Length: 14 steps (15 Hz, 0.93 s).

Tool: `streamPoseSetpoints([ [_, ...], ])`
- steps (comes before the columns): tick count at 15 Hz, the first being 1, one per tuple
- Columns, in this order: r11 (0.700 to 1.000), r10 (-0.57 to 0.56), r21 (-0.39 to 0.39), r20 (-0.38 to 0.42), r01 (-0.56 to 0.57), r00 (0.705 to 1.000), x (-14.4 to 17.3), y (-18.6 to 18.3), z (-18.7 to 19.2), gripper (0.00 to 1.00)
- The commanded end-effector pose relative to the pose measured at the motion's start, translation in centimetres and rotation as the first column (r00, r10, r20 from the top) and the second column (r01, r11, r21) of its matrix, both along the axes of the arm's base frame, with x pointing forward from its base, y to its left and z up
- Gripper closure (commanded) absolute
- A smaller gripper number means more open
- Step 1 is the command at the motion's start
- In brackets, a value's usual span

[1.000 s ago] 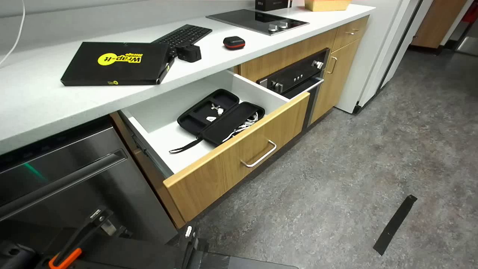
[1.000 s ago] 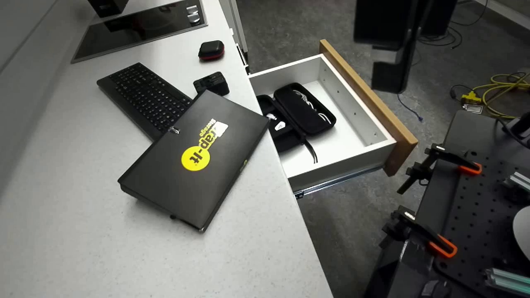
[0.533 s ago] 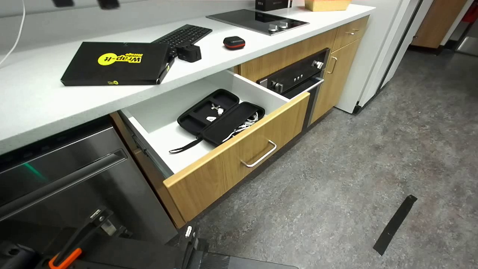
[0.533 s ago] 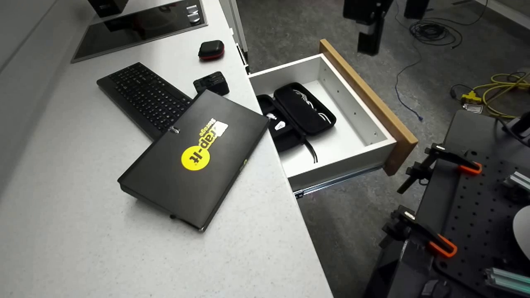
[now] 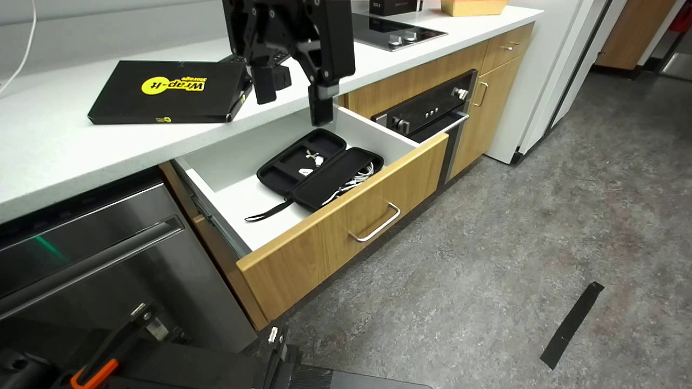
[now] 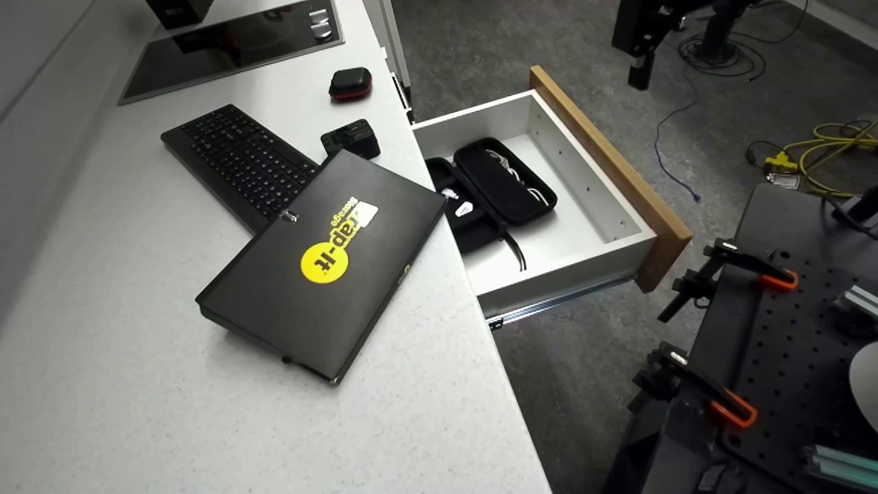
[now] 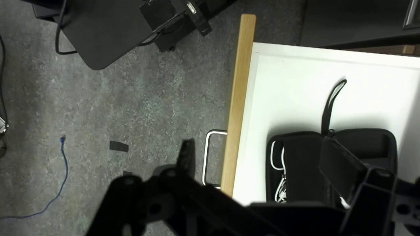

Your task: Close the open drawer under the keyboard

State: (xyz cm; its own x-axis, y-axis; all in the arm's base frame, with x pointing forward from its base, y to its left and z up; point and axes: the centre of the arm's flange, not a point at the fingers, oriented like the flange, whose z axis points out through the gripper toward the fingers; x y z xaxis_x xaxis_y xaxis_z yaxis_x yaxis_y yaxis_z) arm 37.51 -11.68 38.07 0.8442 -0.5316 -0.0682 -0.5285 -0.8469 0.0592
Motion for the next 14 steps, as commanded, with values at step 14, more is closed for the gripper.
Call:
streamPoseSetpoints([
  [14,0.944,-0.276,-0.166,0.068,0.284,0.959,3.0,-9.9,-9.4,0.00],
])
